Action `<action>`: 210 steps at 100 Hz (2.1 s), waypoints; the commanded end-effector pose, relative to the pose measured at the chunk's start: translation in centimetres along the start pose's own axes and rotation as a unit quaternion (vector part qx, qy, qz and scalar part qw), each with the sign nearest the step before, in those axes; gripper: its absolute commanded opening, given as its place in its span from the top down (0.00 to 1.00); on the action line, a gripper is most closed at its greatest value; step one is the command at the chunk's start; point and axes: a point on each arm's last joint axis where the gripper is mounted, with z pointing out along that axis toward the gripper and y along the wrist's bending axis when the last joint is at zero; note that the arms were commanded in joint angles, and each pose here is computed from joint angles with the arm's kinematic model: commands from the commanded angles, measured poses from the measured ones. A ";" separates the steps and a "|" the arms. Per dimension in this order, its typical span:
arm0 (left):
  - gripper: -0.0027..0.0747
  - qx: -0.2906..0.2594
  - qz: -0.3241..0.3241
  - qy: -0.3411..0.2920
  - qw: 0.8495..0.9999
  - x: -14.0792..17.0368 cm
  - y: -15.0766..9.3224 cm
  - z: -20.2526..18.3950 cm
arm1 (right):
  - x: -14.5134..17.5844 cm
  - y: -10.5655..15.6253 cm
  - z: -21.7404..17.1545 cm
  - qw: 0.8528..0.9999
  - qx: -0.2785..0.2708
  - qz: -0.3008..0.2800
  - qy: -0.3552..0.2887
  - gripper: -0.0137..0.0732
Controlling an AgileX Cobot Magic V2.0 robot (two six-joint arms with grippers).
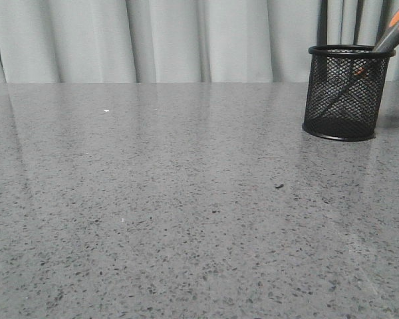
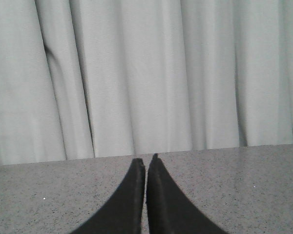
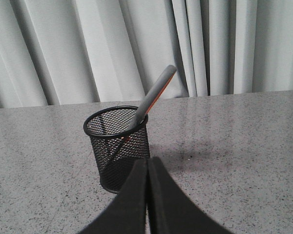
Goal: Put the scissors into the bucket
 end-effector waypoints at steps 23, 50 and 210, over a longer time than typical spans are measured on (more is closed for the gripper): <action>0.99 -0.018 -0.006 -0.043 0.999 -1.5 0.3 0.0 | -1.5 -0.2 -0.1 0.999 0.016 -0.001 -0.048 0.92; 0.99 -0.018 0.000 -0.041 0.999 -1.3 0.3 0.0 | -1.5 -0.2 -0.1 0.999 0.016 -0.001 -0.048 0.92; 0.99 -0.028 0.036 0.042 0.998 8.3 0.3 -1.3 | -1.5 -0.2 -0.1 0.999 0.016 -0.003 -0.048 0.92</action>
